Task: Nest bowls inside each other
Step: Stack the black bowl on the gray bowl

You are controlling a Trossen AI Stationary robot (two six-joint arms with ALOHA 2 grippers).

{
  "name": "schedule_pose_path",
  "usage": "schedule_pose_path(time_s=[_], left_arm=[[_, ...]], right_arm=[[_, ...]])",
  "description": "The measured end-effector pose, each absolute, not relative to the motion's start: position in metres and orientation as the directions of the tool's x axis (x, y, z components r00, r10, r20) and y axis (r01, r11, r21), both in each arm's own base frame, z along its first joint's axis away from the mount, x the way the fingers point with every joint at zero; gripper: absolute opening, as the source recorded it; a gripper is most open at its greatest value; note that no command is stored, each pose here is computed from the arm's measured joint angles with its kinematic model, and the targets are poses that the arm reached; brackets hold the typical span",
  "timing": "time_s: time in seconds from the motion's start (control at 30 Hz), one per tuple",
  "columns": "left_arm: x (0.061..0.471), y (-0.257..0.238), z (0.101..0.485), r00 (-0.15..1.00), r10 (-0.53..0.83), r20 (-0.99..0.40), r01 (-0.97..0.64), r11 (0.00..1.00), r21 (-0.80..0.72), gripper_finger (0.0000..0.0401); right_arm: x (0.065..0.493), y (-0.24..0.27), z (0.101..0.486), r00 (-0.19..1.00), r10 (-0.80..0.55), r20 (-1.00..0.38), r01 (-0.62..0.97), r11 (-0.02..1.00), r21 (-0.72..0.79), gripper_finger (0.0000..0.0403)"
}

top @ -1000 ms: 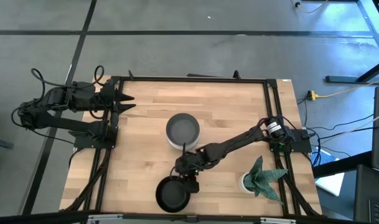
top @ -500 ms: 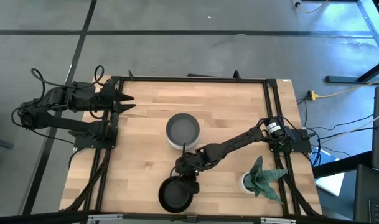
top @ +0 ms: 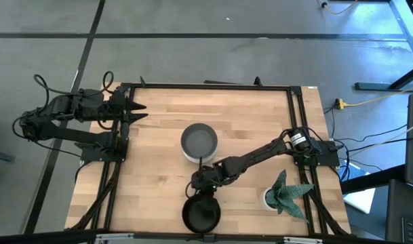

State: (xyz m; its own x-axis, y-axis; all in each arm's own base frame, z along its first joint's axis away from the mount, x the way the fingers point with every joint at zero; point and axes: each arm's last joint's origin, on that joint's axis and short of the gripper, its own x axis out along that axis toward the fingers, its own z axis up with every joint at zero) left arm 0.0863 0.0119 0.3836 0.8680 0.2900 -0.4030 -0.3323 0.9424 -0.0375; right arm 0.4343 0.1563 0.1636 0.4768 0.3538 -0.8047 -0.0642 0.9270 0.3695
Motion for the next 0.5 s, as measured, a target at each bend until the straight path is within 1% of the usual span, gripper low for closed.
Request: schedule_pose_path(time_s=[0.27, 0.4, 0.5], left_arm=[[0.086, 0.012, 0.382, 0.861, 0.29, -0.418, -0.333, 0.942, -0.033, 0.0135], [0.086, 0.012, 0.382, 0.861, 0.29, -0.417, -0.333, 0.942, -0.033, 0.0135], [0.086, 0.012, 0.382, 0.861, 0.29, -0.418, -0.333, 0.942, -0.033, 0.0135]], right_arm=[[0.438, 0.149, 0.168, 0.482, 0.353, -0.802, -0.071, 0.928, 0.366, 0.0006], [0.448, 0.137, 0.187, 0.494, 0.338, -0.801, -0.091, 0.937, 0.338, 0.0006], [0.455, 0.127, 0.212, 0.507, 0.298, -0.809, -0.119, 0.953, 0.277, 0.0006]])
